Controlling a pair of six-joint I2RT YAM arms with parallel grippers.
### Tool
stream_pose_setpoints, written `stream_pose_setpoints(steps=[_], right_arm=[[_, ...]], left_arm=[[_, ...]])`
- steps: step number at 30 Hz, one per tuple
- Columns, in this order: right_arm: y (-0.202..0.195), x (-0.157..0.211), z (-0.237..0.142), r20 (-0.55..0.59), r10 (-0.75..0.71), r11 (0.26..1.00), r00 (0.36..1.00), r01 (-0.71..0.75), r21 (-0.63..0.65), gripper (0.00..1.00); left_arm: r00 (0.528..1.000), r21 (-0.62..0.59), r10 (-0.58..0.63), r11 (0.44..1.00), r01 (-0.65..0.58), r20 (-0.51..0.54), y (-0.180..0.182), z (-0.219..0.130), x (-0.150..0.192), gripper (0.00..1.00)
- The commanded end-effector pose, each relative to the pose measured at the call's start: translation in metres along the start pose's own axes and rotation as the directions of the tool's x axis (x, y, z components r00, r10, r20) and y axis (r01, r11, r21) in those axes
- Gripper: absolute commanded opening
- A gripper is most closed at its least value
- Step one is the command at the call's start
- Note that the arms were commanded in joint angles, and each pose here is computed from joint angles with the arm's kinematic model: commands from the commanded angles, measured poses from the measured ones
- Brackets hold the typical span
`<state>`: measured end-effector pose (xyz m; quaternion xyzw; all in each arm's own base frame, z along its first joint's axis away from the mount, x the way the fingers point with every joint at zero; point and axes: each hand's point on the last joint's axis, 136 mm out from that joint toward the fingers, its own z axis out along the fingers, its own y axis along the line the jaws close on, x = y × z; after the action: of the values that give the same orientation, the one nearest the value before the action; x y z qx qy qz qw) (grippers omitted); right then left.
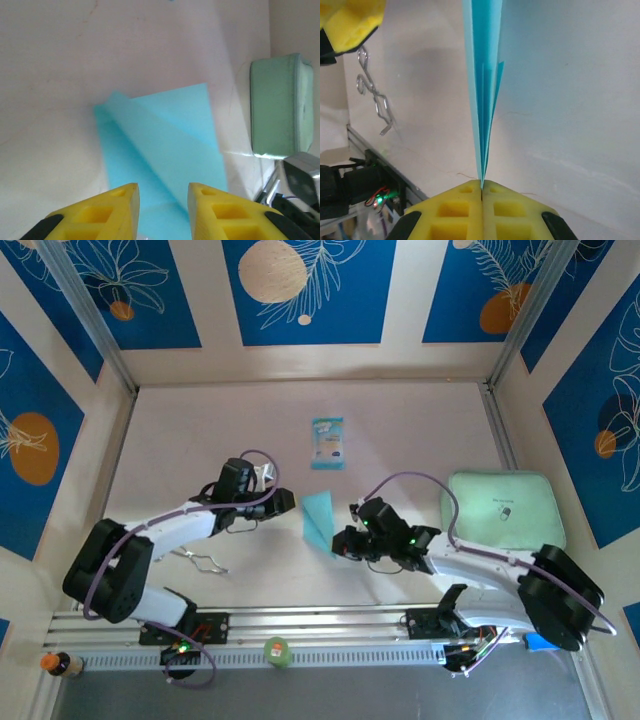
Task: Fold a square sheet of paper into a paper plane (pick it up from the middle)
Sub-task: Turn over the paper at the center of the table.
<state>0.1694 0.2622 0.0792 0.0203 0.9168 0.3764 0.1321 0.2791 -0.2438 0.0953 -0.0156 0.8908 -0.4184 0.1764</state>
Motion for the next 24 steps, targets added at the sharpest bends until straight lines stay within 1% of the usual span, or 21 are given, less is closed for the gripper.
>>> stream_pose_setpoints(steps=[1,4,8,10,12,13,16,20,24], right_arm=[[-0.011,-0.007,-0.016,0.044,-0.061,0.993,0.997,0.056,0.103,0.01],[-0.012,-0.012,-0.028,0.059,-0.105,0.984,0.993,0.095,0.154,0.02],[-0.012,-0.018,-0.041,0.056,-0.162,0.962,0.985,0.145,0.23,0.01],[-0.008,-0.022,-0.044,0.056,-0.201,0.952,0.978,0.181,0.245,0.01],[-0.005,-0.025,-0.046,0.048,-0.245,0.934,0.968,0.222,0.28,0.01],[-0.005,-0.028,-0.049,0.049,-0.265,0.917,0.963,0.236,0.321,0.01],[-0.009,-0.036,-0.058,0.032,-0.328,0.843,0.944,0.278,0.461,0.01],[-0.026,-0.044,-0.073,0.014,-0.386,0.692,0.922,0.28,0.665,0.01],[-0.035,-0.048,-0.085,0.014,-0.412,0.566,0.911,0.243,0.788,0.01]], left_arm=[[0.999,-0.041,0.039,0.998,-0.037,0.027,-0.001,-0.008,-0.01,0.32],[0.999,-0.05,0.041,0.998,-0.039,0.035,-0.003,-0.012,-0.011,0.32],[0.998,-0.094,0.043,0.995,-0.04,0.037,0.002,-0.018,-0.009,0.33],[0.998,-0.116,0.042,0.993,-0.037,0.04,0.007,-0.021,-0.007,0.33],[0.998,-0.15,0.041,0.988,-0.032,0.054,0.014,-0.025,-0.006,0.33],[0.998,-0.173,0.036,0.985,-0.025,0.06,0.018,-0.027,-0.005,0.33],[0.997,-0.208,0.035,0.978,-0.021,0.066,0.026,-0.031,-0.004,0.33],[0.996,-0.258,0.038,0.966,-0.016,0.081,0.034,-0.038,-0.004,0.34],[0.995,-0.318,0.042,0.948,-0.01,0.095,0.041,-0.047,-0.007,0.36]])
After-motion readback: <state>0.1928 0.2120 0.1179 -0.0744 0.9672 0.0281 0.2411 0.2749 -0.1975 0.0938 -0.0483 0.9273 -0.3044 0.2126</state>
